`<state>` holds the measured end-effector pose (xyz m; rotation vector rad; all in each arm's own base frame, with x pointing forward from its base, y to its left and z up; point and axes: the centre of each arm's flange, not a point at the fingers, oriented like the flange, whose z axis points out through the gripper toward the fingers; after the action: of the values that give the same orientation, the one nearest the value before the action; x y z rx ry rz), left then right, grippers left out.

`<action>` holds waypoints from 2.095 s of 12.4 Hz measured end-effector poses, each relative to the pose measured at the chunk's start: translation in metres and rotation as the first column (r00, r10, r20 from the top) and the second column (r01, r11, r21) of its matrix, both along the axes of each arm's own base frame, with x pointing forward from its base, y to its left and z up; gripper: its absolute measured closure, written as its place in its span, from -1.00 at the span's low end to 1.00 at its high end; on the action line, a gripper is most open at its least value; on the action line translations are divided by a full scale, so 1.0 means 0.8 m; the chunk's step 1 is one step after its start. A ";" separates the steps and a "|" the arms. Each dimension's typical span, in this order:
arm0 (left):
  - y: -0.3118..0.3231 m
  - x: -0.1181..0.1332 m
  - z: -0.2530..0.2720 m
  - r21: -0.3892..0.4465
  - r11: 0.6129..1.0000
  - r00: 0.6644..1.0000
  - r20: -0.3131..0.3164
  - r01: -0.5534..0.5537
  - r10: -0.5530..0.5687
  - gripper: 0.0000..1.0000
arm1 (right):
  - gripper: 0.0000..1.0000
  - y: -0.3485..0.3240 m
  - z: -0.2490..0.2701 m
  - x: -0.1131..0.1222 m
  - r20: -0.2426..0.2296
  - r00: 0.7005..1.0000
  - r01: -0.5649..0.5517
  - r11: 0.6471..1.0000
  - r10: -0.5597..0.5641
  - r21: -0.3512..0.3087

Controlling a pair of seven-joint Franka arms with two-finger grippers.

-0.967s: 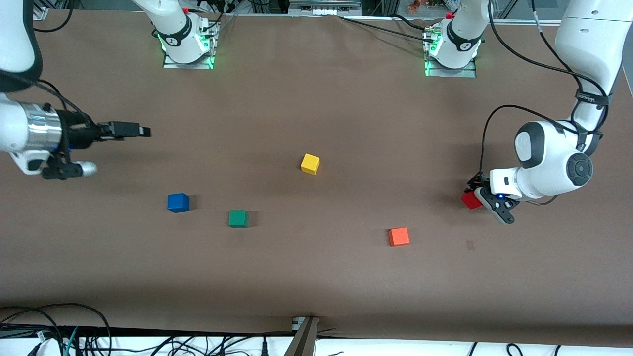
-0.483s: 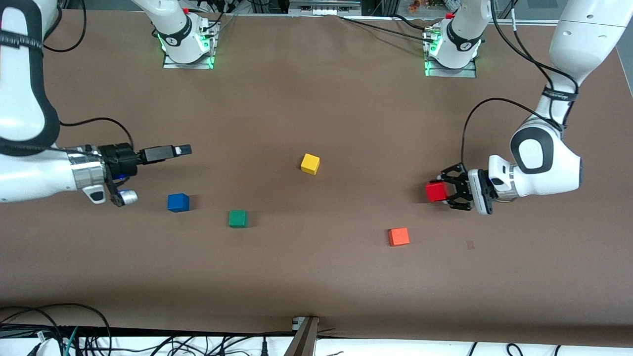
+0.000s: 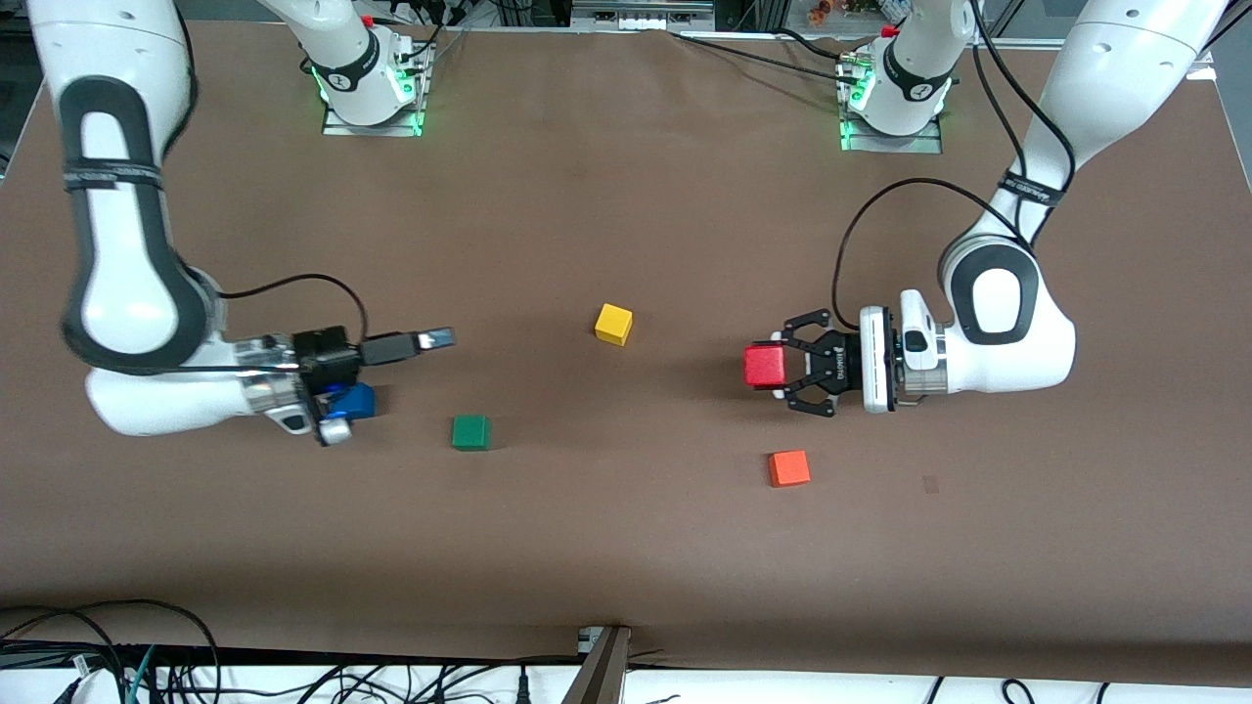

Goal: Pass red block to right arm, stack on blue
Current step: 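Carry the red cube toward the right gripper while the right gripper approaches, then grasp the red cube with the right gripper, open the left gripper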

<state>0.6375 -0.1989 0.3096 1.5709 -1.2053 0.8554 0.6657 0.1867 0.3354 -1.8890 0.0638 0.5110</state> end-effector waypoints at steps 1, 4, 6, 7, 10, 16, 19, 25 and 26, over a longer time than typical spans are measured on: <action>-0.026 -0.001 0.011 -0.051 0.999 1.000 0.004 -0.016 0.016 -0.12 | -1.00 0.022 -0.011 -0.001 0.009 1.000 0.016 1.000 -0.016 0.027; -0.107 -0.014 0.021 -0.115 0.990 0.993 0.075 -0.084 0.093 -0.12 | -1.00 0.064 -0.018 -0.001 0.015 0.997 0.073 0.993 -0.075 0.088; -0.166 -0.038 0.017 -0.157 0.978 0.984 0.095 -0.134 0.150 -0.12 | -1.00 0.086 -0.014 0.000 0.017 0.993 0.117 0.987 -0.120 0.114; -0.189 -0.050 0.014 -0.162 0.976 0.982 0.091 -0.148 0.164 -0.12 | -1.00 0.100 -0.013 -0.001 0.018 0.990 0.135 0.983 -0.138 0.123; -0.241 -0.082 0.006 -0.152 0.968 0.977 0.039 -0.202 0.210 -0.12 | -1.00 0.128 -0.009 -0.007 0.022 0.988 0.146 0.980 -0.151 0.138; -0.272 -0.095 0.010 -0.172 0.958 0.973 0.006 -0.228 0.233 -0.12 | -1.00 0.134 -0.010 -0.011 0.053 0.989 0.129 0.981 -0.138 0.148; -0.280 -0.096 0.016 -0.179 0.957 0.972 0.007 -0.229 0.234 -0.12 | -1.00 0.147 -0.014 -0.021 0.045 0.992 0.112 0.983 -0.120 0.145; -0.282 -0.093 0.024 -0.203 0.945 0.966 -0.016 -0.256 0.258 -0.12 | -0.75 0.142 0.003 -0.039 0.040 0.993 0.107 0.983 -0.114 0.148; -0.283 -0.092 0.027 -0.211 0.942 0.965 -0.020 -0.261 0.263 -0.12 | -0.75 0.142 0.006 -0.042 0.039 0.993 0.107 0.983 -0.114 0.148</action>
<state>0.5635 -0.4256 0.3315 1.5722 -0.8876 1.1253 0.6321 0.2999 0.3402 -1.7426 0.0968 0.3845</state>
